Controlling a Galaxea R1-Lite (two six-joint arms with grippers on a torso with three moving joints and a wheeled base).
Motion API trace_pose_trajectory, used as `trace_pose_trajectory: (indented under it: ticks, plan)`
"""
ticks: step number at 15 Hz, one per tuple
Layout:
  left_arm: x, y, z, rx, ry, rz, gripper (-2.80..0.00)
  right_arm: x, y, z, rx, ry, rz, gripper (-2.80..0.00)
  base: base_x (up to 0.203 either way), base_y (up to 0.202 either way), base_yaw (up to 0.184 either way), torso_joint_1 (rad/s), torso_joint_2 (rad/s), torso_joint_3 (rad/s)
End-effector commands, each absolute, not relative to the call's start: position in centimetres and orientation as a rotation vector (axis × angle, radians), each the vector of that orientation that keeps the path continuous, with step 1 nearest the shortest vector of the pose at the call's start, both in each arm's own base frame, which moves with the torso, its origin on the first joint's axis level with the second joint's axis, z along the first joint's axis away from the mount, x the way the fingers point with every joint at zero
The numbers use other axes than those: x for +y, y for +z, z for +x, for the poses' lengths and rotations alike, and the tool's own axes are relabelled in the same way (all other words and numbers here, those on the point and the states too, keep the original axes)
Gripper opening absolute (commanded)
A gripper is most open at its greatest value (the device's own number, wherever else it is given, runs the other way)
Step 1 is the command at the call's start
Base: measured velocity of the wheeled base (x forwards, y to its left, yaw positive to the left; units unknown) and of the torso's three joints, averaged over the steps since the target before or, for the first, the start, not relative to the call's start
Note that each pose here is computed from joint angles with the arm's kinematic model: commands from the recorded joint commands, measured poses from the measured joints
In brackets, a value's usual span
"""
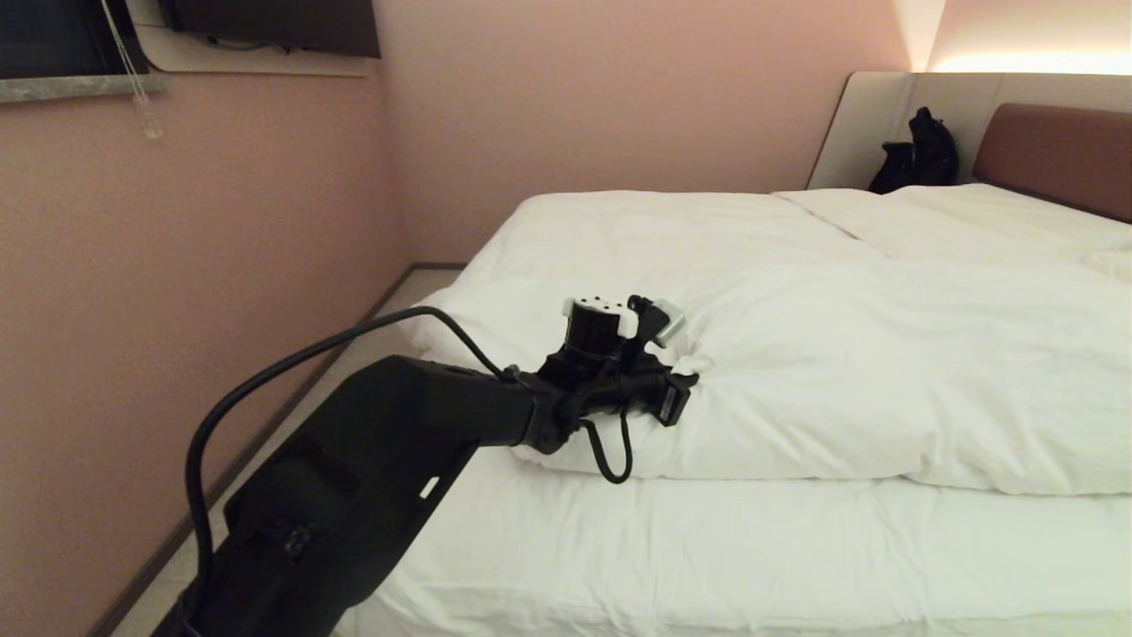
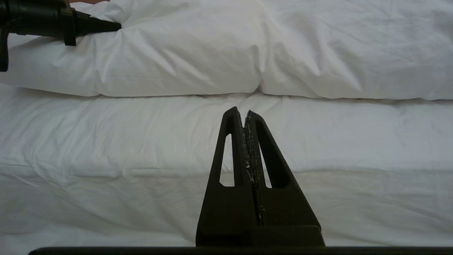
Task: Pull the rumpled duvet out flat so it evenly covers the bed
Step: Flatten the corners of the folded blanket
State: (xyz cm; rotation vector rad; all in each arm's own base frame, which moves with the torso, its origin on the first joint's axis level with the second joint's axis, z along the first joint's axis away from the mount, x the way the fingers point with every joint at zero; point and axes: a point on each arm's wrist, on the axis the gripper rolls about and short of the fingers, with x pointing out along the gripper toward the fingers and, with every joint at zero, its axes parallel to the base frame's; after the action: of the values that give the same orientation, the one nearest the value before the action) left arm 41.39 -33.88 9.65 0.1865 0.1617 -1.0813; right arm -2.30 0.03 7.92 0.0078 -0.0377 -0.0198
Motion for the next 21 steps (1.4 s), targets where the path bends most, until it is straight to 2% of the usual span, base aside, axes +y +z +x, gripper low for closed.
trace_pose_trajectory:
  ticks: [1,4,8,11,15,21]
  plan:
    - [-33.7,11.5,40.4,0.143,-1.093,0.185,-2.8,0.0,7.9,-2.3,-0.037,-0.02,0.007,-2.8,0.0,0.0,0.0,0.0,0.0,0.0]
    - [-33.2,10.9,36.6,0.27,-1.138,0.202,-2.8,0.0,7.9,-2.3,-0.037,-0.02,0.008,-2.8,0.0,0.0,0.0,0.0,0.0,0.0]
    - [-29.7,10.4,29.8,0.461,-1.186,0.226,-2.8,0.0,7.9,-2.3,-0.037,-0.02,0.007,-2.8,0.0,0.0,0.0,0.0,0.0,0.0]
    - [-27.4,10.7,25.3,0.506,-1.221,0.233,-2.8,0.0,7.9,-2.3,-0.037,-0.02,0.007,-2.8,0.0,0.0,0.0,0.0,0.0,0.0]
    - [-26.4,8.8,20.4,0.586,-1.289,0.273,-2.8,0.0,7.9,-2.3,-0.037,-0.02,0.007,-2.8,0.0,0.0,0.0,0.0,0.0,0.0]
    - [-26.9,5.4,17.8,0.651,-1.351,0.322,-2.8,0.0,7.9,-2.3,-0.037,-0.02,0.007,-2.8,0.0,0.0,0.0,0.0,0.0,0.0]
